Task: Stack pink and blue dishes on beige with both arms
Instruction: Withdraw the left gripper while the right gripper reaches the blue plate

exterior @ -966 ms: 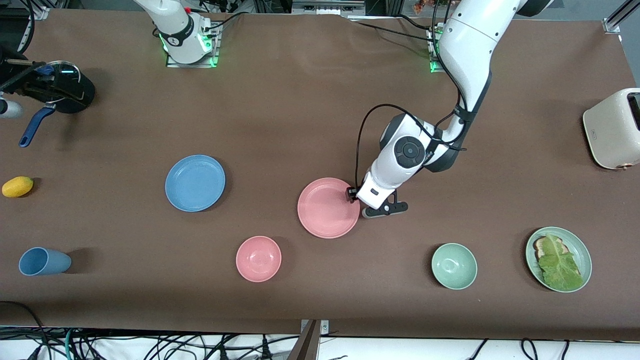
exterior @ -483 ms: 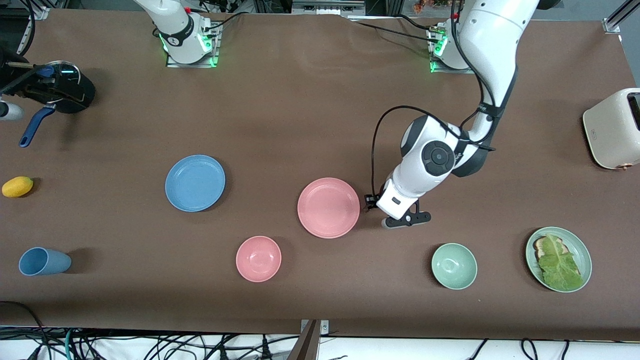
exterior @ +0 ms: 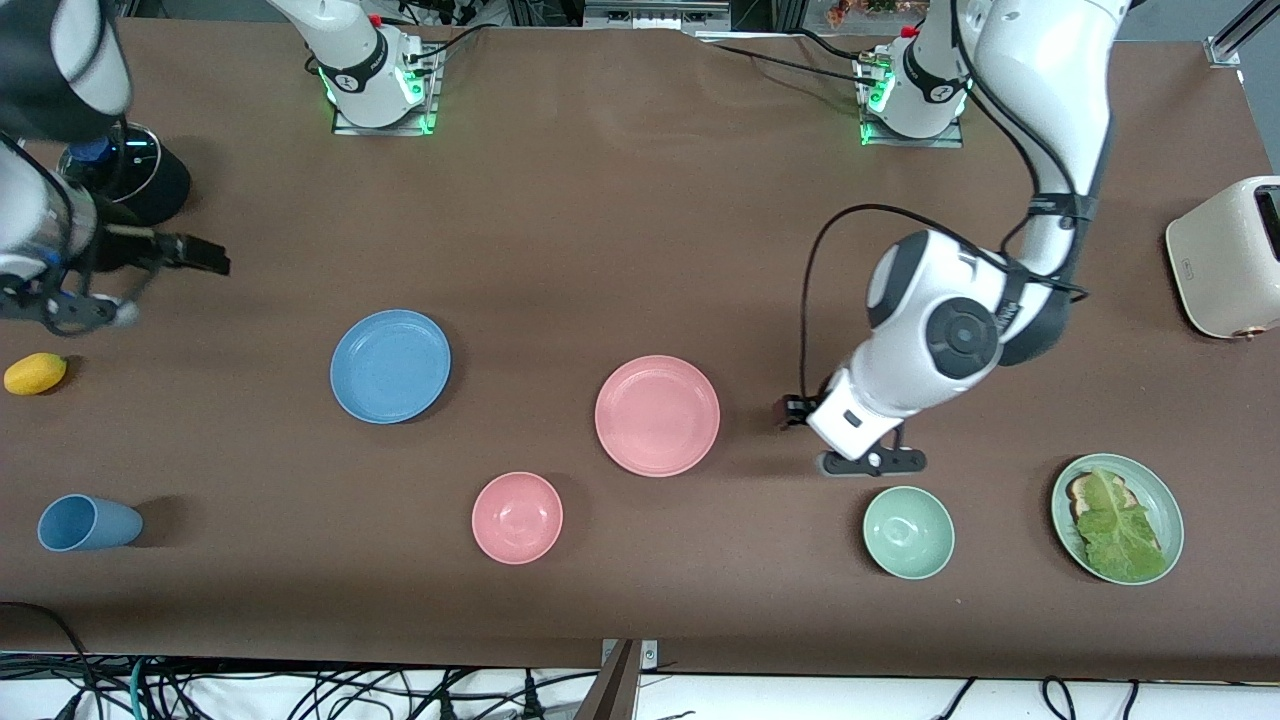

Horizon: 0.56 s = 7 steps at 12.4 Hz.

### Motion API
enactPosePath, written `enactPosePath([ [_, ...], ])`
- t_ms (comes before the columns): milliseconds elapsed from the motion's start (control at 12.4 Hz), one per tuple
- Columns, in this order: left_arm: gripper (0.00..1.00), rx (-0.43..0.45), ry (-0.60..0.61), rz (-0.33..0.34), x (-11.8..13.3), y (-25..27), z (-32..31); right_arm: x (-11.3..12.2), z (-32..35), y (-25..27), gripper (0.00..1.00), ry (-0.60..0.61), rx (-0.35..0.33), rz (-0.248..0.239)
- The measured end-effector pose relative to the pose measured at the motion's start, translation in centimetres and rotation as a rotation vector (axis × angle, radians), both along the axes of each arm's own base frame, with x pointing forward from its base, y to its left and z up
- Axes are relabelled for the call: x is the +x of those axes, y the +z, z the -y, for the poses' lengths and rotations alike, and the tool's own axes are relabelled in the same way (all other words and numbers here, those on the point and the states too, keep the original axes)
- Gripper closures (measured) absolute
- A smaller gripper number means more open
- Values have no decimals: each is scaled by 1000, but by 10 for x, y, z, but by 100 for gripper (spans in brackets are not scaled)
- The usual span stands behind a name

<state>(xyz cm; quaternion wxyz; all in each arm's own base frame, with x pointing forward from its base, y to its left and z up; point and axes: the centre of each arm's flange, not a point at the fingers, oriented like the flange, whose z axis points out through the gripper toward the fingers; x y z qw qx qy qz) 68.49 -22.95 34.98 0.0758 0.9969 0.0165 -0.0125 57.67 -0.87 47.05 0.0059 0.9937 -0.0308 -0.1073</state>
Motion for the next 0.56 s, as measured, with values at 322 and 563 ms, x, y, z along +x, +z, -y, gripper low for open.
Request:
enactPosePath([
  [322, 11, 3, -56, -7, 15, 12, -63, -4, 2, -94, 0, -2, -2, 64],
  [563, 1, 0, -119, 8, 25, 19, -124, -13, 2, -157, 0, -7, 12, 133],
])
